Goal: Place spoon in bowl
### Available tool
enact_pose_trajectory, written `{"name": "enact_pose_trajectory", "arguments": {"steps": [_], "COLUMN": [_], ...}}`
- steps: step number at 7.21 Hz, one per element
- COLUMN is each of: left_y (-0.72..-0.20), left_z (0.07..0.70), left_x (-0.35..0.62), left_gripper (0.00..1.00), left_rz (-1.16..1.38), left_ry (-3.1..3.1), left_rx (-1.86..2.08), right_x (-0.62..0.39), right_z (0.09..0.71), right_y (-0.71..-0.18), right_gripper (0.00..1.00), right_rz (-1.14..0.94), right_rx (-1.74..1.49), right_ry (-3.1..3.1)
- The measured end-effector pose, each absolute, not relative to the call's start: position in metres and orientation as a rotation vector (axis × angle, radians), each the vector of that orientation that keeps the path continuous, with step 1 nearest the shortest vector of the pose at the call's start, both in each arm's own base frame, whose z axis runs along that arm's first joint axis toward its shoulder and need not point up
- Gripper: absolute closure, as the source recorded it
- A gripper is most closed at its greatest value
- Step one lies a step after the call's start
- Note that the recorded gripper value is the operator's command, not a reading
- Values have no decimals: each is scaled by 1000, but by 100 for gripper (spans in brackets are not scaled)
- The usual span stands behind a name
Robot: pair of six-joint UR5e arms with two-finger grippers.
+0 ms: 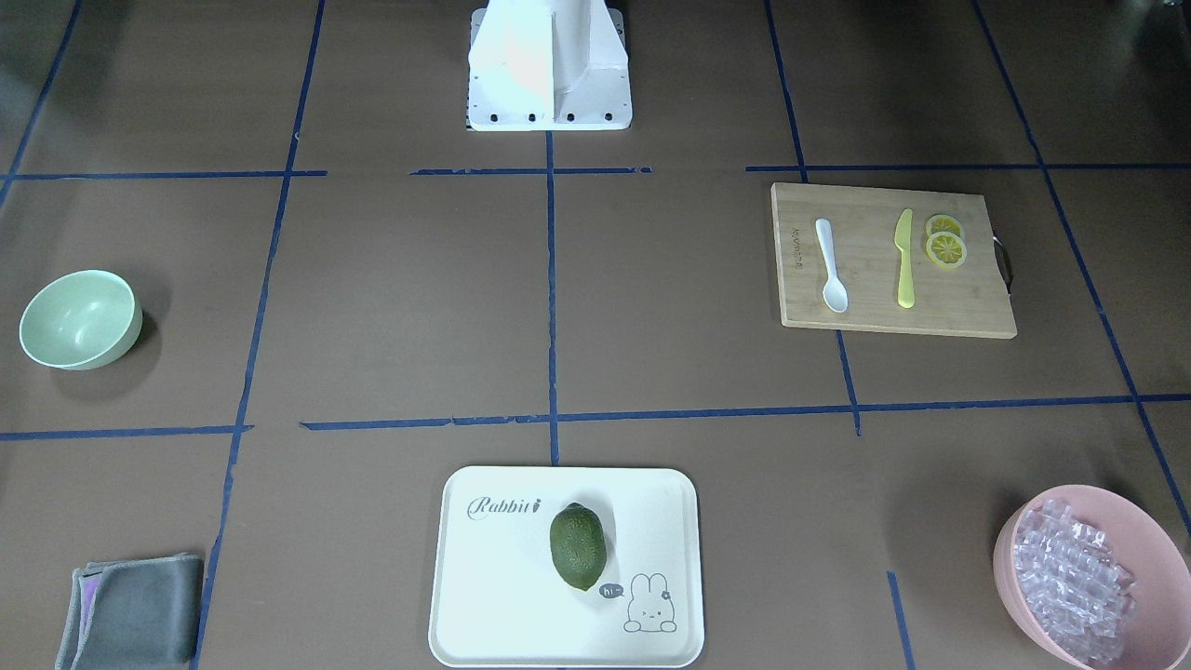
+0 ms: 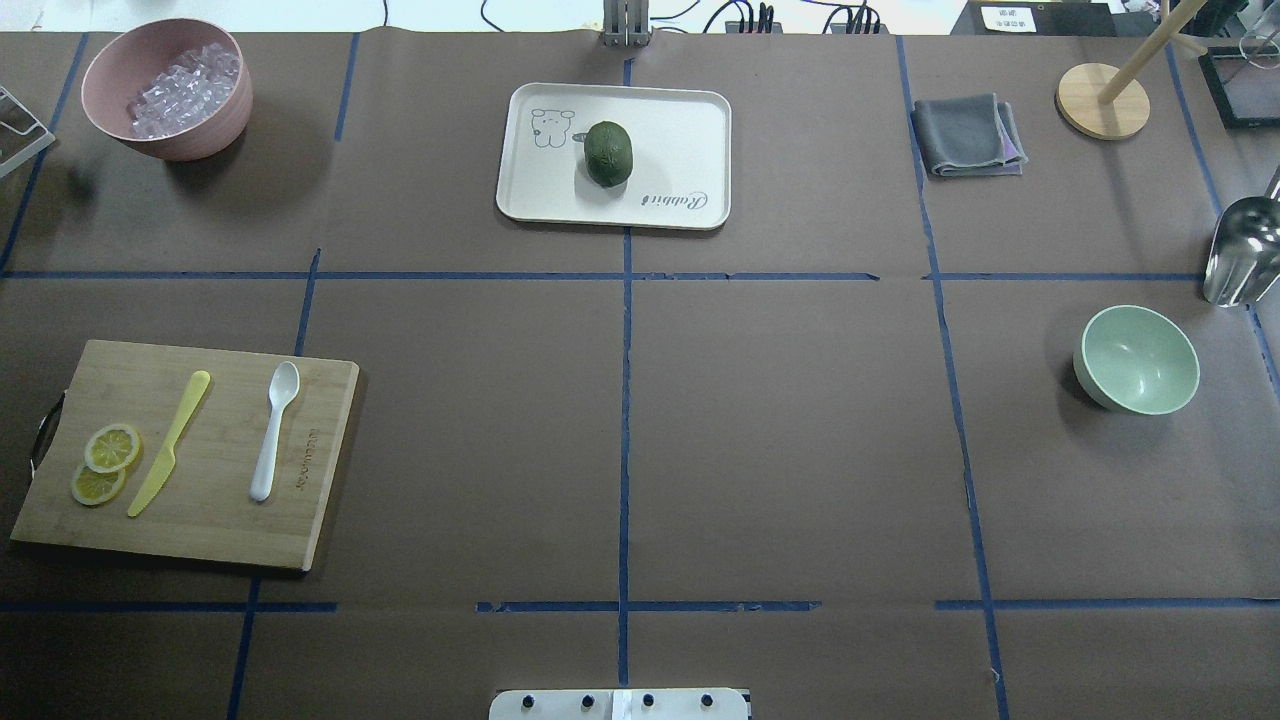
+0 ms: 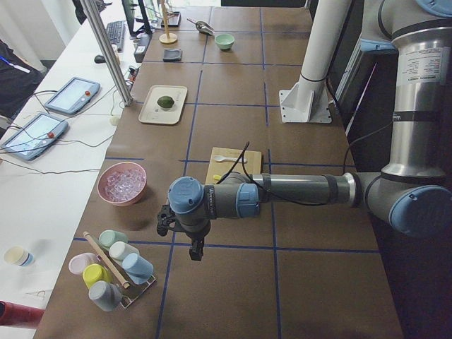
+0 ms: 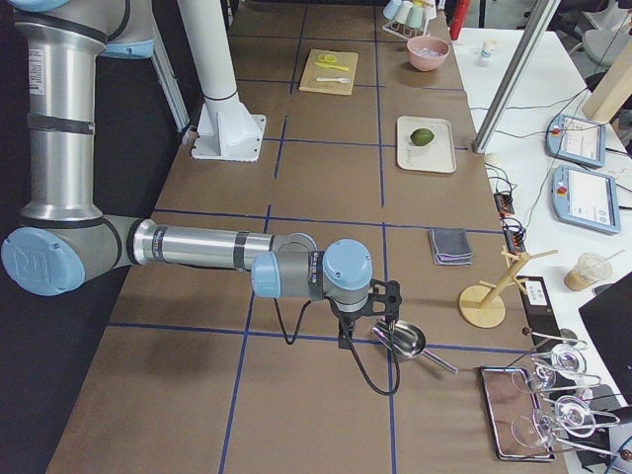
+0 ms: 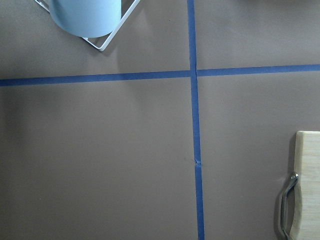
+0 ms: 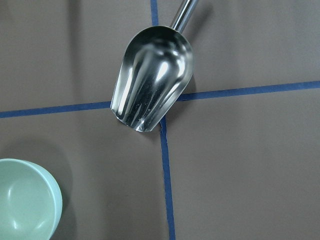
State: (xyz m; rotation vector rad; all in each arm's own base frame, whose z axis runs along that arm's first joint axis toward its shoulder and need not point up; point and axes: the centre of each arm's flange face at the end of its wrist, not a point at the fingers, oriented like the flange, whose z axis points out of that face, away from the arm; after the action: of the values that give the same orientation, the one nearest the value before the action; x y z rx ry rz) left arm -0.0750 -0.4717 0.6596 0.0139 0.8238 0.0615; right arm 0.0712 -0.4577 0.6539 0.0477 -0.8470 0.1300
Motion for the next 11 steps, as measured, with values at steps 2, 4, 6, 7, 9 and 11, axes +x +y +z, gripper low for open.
{"name": "enact_pose_trajectory", "arguments": {"steps": [2, 4, 6, 7, 9, 11], "left_y": [-472, -472, -472, -472, -472, -472], "left_z": [654, 648, 647, 647, 647, 647], "left_x": [-75, -76, -76, -76, -76, -76], "left_gripper": [0, 0, 0, 0, 0, 0], "left_rz": [63, 65, 65, 65, 65, 66], "left_ry": [825, 824, 824, 824, 822, 821], "left_rx": [24, 34, 37, 36, 36, 36], "right_x": [30, -37, -87, -104, -128, -143], "right_z": [638, 617, 615, 618, 631, 638], "right_y": [-468, -473, -469, -467, -462, -459], "right_gripper": [0, 0, 0, 0, 0, 28], "right_rz": [158, 178, 152, 131, 97, 74], "right_rx": [63, 57, 36, 31, 2, -21], "right_ry": [-867, -913, -891, -869, -844, -836]}}
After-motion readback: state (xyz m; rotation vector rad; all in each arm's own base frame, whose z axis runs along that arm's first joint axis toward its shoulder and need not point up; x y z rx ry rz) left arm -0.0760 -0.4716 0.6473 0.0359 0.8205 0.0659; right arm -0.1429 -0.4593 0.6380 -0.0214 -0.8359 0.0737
